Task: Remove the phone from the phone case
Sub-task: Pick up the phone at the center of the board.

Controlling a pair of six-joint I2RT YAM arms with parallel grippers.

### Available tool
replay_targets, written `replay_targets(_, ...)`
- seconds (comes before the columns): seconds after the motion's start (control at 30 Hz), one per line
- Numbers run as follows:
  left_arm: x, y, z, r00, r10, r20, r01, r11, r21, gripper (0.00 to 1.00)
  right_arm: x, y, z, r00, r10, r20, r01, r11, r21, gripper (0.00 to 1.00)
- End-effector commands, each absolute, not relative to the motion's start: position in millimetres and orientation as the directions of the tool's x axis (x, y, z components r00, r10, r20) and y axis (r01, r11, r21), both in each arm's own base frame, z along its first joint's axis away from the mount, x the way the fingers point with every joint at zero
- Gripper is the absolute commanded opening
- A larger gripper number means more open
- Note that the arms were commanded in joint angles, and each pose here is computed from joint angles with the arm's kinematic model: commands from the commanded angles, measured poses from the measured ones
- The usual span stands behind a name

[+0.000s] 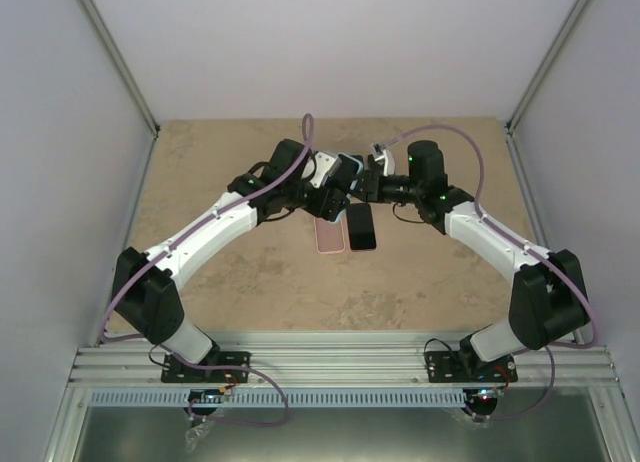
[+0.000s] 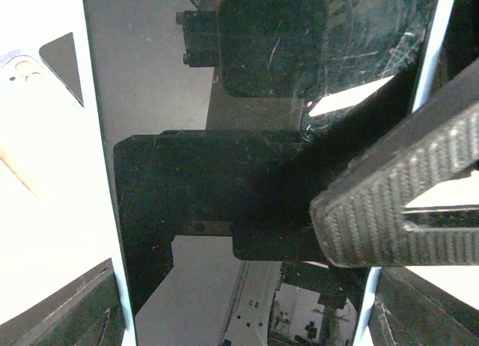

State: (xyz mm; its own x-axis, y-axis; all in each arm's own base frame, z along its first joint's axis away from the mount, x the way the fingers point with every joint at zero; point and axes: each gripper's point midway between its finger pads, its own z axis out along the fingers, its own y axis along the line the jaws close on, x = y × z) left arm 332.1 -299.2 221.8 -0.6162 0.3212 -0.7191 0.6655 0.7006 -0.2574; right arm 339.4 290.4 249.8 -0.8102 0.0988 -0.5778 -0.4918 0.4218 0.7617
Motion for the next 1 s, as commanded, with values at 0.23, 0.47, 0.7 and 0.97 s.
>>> replay_targets(0.23, 341.9, -307.4, 252.5, -0.557, 0.27, -0.785, 0.68, 0.691, -0.245, 0.42, 346.2, 287.7, 254.4, -0.803, 0.126, -0.583, -0.479, 0.444, 0.757, 0.01)
replay_targets(0.47, 325.5, -309.2, 259.3, -0.523, 0.297, -0.799, 0.737, 0.629, -0.249, 0.74, 349.4, 273.5, 270.4, -0.782, 0.147, -0.606, -0.506, 0.416, 0.755, 0.0)
replay_targets(0.7, 303.7, -294.2, 276.4, -0.512, 0.27, -0.815, 0.794, 0.511, -0.329, 0.87, 339.6, 259.4, 297.1, -0.725, 0.143, -0.673, -0.603, 0.341, 0.721, 0.01)
replay_targets(0.97, 274.7, -279.3, 298.5, -0.502, 0.232, -0.833, 0.843, 0.345, -0.412, 0.85, 304.8, 253.8, 322.0, -0.639, 0.088, -0.764, -0.738, 0.209, 0.641, 0.01)
